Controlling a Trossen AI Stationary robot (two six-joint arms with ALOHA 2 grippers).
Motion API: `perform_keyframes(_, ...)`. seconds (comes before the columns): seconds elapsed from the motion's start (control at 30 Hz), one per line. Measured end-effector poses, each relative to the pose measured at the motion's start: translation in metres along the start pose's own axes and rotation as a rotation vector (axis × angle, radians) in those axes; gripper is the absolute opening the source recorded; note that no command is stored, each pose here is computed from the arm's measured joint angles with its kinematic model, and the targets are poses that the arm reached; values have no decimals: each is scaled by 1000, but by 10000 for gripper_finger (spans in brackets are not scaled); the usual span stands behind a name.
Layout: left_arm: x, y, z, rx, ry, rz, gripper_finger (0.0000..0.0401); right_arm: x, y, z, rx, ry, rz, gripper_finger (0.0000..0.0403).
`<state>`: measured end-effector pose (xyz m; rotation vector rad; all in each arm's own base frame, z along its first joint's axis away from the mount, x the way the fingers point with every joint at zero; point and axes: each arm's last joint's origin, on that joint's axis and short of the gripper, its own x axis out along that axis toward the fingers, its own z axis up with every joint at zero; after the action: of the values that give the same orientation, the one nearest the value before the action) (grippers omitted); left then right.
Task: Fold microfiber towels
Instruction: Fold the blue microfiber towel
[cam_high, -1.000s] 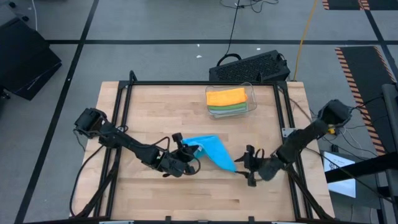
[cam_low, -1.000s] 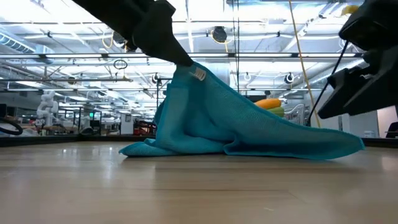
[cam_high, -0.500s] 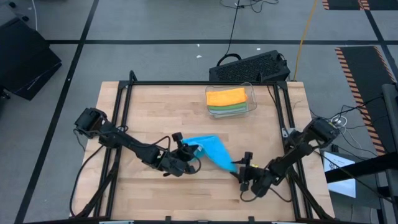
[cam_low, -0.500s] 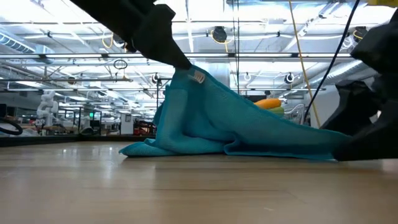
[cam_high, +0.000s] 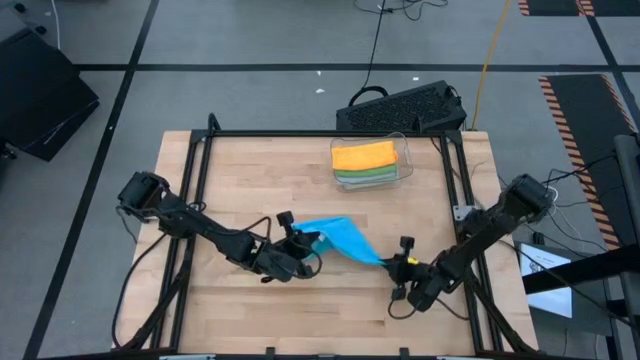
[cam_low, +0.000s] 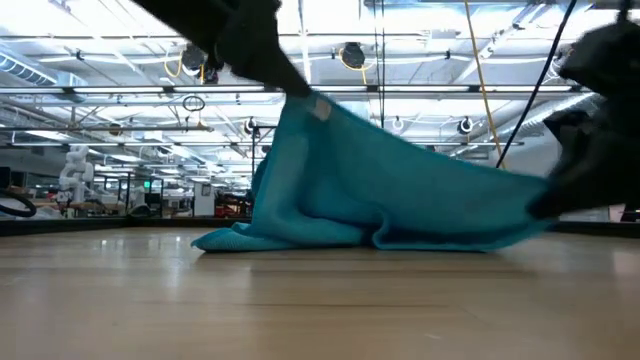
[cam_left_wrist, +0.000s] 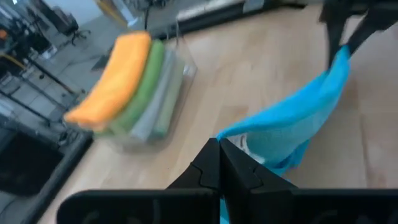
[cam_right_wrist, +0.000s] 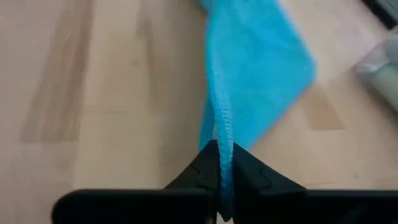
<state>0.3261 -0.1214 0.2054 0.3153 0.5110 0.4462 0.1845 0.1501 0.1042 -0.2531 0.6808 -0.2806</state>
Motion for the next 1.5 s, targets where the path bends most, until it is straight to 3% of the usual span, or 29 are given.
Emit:
perform_keyframes(0.23,-29,33,39,44,-169,13,3,-22,-52,40,-59,-62,-43,5)
perform_keyframes(0.5,-77,106,71,-52,-312,77,3,-87,-145,109,-19,-412,-167,3)
perform_keyframes(0.67,-107,130,82,-118,-441,-14,2,-133,-182,132,31,-646,-151,2)
perform_keyframes(0.83,-124,115,86,-171,-540,-238,2,-141,-177,139,44,-651,83,2)
perform_keyframes(1.0,-120,62,73,-159,-442,-428,2,-123,-148,130,102,-457,361,2)
perform_keyframes(1.17,-125,13,65,-178,-451,-573,2,-113,-114,129,127,-348,579,1)
perform_keyframes(1.33,-129,1,64,-145,-497,-423,2,-109,-104,135,113,-378,590,1)
perform_keyframes(1.5,-126,23,69,-93,-467,-128,2,-102,-123,144,98,-467,348,1)
